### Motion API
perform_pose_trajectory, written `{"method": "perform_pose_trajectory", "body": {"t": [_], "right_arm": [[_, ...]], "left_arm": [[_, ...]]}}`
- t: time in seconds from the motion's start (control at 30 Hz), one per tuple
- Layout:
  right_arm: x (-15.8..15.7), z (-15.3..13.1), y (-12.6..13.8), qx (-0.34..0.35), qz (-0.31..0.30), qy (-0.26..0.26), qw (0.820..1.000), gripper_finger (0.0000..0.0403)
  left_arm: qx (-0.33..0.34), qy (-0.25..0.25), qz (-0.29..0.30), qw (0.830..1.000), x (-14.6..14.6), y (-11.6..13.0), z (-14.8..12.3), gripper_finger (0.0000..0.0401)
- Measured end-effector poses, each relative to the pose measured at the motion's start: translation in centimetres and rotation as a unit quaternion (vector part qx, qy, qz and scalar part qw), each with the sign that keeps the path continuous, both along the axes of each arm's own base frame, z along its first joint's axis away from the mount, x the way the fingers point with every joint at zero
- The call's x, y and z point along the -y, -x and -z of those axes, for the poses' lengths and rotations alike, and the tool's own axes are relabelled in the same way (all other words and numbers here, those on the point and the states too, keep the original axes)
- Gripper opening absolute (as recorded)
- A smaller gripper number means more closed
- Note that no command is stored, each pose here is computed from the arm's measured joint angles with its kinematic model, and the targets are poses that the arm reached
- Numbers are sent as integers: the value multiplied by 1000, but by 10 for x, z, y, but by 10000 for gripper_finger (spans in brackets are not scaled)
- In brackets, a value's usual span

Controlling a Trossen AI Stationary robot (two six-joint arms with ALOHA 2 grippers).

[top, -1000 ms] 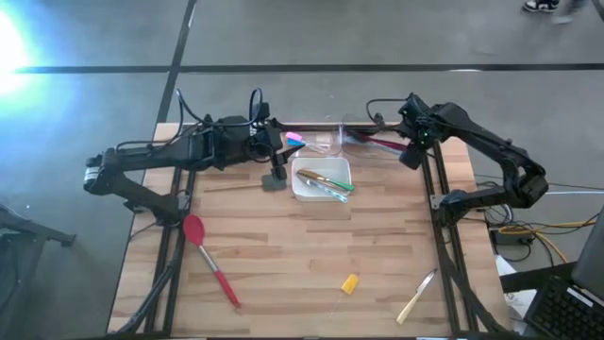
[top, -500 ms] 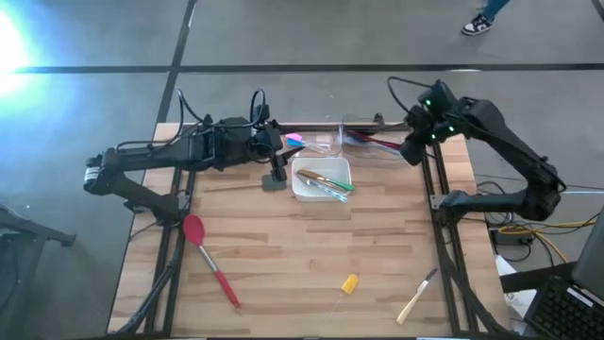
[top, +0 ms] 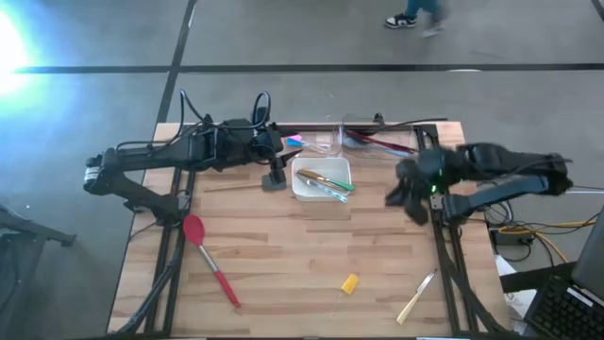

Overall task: Pick & Place Kitchen Items
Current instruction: Put the gray spatula into the left transparent bin

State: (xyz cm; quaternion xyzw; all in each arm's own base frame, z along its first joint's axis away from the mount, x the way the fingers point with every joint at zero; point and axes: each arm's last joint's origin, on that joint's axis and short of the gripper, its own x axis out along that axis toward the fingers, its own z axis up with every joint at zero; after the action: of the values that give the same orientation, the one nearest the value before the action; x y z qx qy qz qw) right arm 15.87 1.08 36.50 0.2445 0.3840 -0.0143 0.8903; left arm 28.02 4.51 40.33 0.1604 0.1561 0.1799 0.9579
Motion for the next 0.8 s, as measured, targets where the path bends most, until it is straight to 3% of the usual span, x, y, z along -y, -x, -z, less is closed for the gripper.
{"method": "perform_pose_trajectory", "body": {"t": [0.2,0.33,0.47,0.57,0.8], "right_arm": [[-57,14,-22,-2,-72,25,997,81],[-86,29,-36,-33,-106,54,992,72],[-104,46,-53,-69,-124,71,987,63],[-112,61,-67,-101,-129,86,983,59],[-124,83,-88,-143,-138,109,974,57]], "left_arm": [[-34,18,-4,999,1,7,5,210],[-117,49,-3,992,4,20,18,210],[-207,131,8,970,10,35,33,210],[-268,196,2,943,16,47,44,210],[-380,238,-42,893,28,61,90,210]]}}
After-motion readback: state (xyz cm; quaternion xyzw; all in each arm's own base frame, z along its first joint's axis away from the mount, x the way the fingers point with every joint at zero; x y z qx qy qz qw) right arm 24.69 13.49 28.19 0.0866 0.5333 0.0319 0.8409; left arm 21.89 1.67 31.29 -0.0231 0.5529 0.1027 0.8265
